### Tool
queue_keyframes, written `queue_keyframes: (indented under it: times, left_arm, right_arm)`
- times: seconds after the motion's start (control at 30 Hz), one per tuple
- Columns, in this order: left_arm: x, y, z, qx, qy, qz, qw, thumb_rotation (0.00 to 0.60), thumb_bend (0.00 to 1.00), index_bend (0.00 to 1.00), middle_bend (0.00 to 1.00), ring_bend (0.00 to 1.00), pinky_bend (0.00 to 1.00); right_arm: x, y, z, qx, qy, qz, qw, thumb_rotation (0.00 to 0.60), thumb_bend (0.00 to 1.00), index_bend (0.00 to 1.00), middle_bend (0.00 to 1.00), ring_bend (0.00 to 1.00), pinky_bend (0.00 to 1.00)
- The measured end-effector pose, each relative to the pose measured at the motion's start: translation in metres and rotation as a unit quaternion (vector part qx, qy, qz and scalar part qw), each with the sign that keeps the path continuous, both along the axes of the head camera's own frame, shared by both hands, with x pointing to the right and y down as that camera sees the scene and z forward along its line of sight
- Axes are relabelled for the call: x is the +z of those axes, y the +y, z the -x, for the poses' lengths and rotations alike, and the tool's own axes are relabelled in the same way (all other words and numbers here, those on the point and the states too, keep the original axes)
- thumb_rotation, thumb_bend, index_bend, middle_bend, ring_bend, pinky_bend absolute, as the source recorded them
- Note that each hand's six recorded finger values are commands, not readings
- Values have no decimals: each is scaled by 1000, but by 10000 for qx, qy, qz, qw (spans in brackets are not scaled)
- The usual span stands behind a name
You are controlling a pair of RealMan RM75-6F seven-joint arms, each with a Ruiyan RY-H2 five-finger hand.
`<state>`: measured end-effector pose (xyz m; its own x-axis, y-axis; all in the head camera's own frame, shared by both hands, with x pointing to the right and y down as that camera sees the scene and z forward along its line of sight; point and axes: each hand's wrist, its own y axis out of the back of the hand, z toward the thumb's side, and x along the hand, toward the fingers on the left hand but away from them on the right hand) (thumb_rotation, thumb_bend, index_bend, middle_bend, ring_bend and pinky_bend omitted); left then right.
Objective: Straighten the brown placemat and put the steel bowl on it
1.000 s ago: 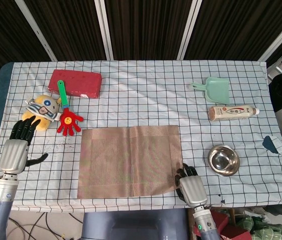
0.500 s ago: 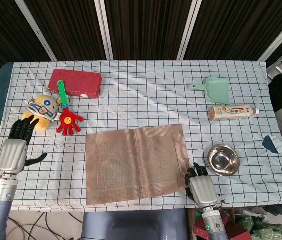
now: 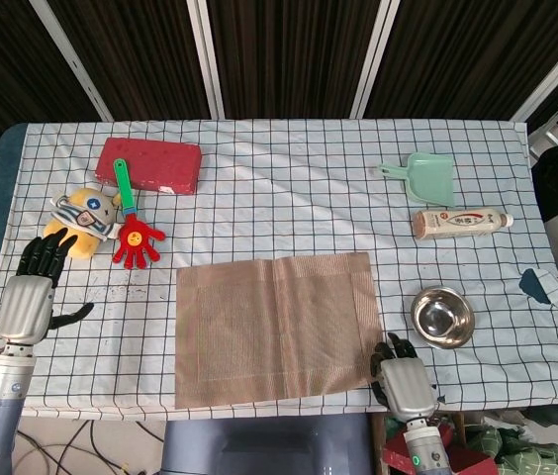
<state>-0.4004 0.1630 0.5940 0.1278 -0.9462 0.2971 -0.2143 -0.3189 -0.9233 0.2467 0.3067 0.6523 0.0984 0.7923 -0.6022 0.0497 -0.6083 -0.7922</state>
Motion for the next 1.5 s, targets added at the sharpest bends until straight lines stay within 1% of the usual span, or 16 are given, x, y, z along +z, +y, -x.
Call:
queue_keyframes:
  times: [0.13,0.3,0.5,0.53,0.57,0.63,0.67,0.73,0.77,0.87,1.07,1.33,1.43,1.5]
  left_arm:
    - [0,0,0,1,12,-11,10000,600,40,43,0,0,0]
    - [-3,-3,2,-54,1,-97,9999,600,40,43,0,0,0]
    - [-5,-6,6,-177,28,-153,9997,600,40,43,0,0,0]
    - [-5,-6,6,-177,28,-150,9997,600,40,43,0,0,0]
    - [-5,-6,6,-173,26,-147,9997,600,40,42,0,0,0]
    - [-5,-6,6,-172,23,-145,9997,600,40,43,0,0,0]
    - [-5,-6,6,-173,23,-144,9997,600,40,43,0,0,0]
    - [-5,-6,6,-176,21,-146,9997,600,40,43,0,0,0]
    - [-5,-7,6,-177,19,-148,9997,600,40,43,0,0,0]
    - [-5,-7,7,-187,18,-153,9997,600,40,42,0,0,0]
    - [-5,-7,7,-202,23,-162,9997,600,40,42,0,0,0]
    - [-6,-7,8,-206,32,-170,9996,600,40,42,0,0,0]
    - [-7,-6,7,-197,29,-176,9996,600,40,42,0,0,0]
    - [-7,-6,7,-195,27,-184,9996,600,41,42,0,0,0]
  right_arm:
    - [0,2,3,17,-68,28,10000,600,506,685,300,115,190]
    - [1,5,15,-27,-232,56,9997,600,505,685,301,115,191]
    - [3,5,22,-78,-258,38,9996,600,505,683,294,114,191]
    - [3,4,22,-83,-246,29,9997,600,503,669,284,112,191]
    - [3,4,21,-83,-228,22,9997,600,488,622,261,104,190]
    - [2,5,19,-93,-191,25,9998,600,423,444,191,73,187]
    - [2,5,18,-99,-180,31,9998,600,371,322,144,53,186]
    - [1,5,16,-118,-150,47,9998,600,302,164,79,28,183]
    - [1,5,16,-125,-133,50,9998,600,271,106,55,20,182]
    - [-1,4,13,-121,-88,43,9999,600,229,13,19,13,180]
    - [-8,-3,5,-138,60,-63,9999,600,205,0,9,8,180]
    - [-28,-21,-17,-40,277,-381,9989,600,194,7,10,9,180]
    - [-37,-31,-28,66,323,-521,9981,600,174,24,11,9,178]
    - [-43,-37,-35,177,354,-566,9976,600,173,72,22,10,177]
